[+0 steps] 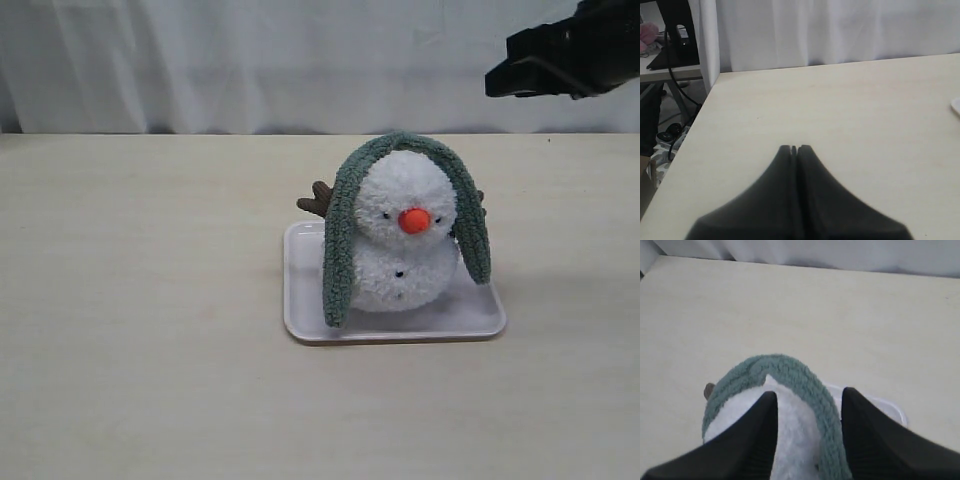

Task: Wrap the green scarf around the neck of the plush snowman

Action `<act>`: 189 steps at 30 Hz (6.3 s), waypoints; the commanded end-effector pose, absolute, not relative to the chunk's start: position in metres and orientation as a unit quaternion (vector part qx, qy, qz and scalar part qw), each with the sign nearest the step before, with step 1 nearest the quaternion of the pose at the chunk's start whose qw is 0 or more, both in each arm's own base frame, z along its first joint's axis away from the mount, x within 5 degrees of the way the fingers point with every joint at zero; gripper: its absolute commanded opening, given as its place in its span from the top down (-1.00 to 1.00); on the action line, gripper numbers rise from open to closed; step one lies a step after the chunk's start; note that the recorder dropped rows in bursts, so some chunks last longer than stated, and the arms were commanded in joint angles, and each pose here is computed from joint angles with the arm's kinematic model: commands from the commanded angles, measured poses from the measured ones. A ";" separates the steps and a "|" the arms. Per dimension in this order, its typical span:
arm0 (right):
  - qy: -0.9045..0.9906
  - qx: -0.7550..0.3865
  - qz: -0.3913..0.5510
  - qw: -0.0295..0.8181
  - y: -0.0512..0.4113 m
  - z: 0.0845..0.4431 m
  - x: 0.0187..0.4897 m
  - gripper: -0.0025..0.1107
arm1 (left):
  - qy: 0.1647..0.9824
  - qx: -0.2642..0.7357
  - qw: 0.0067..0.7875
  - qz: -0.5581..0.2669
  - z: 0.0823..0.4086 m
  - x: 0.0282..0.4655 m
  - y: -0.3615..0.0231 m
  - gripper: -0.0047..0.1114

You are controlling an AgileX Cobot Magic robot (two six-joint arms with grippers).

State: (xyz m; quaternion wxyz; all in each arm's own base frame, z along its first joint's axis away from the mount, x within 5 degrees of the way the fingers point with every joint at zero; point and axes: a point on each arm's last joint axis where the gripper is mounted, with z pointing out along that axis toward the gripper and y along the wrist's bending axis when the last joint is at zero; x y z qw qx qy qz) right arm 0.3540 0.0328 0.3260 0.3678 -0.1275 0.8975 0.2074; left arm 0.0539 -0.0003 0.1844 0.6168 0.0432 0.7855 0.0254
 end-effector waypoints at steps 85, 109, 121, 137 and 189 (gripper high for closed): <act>0.943 -0.201 0.128 0.234 0.058 0.189 0.349 0.85 | 0.784 0.041 0.619 0.024 0.184 0.054 0.000 0.92; 0.959 -0.187 0.196 0.082 0.065 0.227 0.327 0.88 | 0.784 0.041 0.619 0.024 0.184 0.054 0.000 0.92; 0.963 -0.170 0.195 0.080 0.068 0.202 0.334 0.88 | 0.784 0.041 0.619 0.024 0.184 0.054 0.000 0.92; 0.958 -0.190 0.190 0.098 0.068 0.199 0.339 0.42 | 0.784 0.041 0.619 0.024 0.184 0.054 0.000 0.92; 0.916 -0.280 0.089 0.275 0.188 0.286 0.400 0.88 | 0.784 0.041 0.619 0.024 0.184 0.054 0.000 0.92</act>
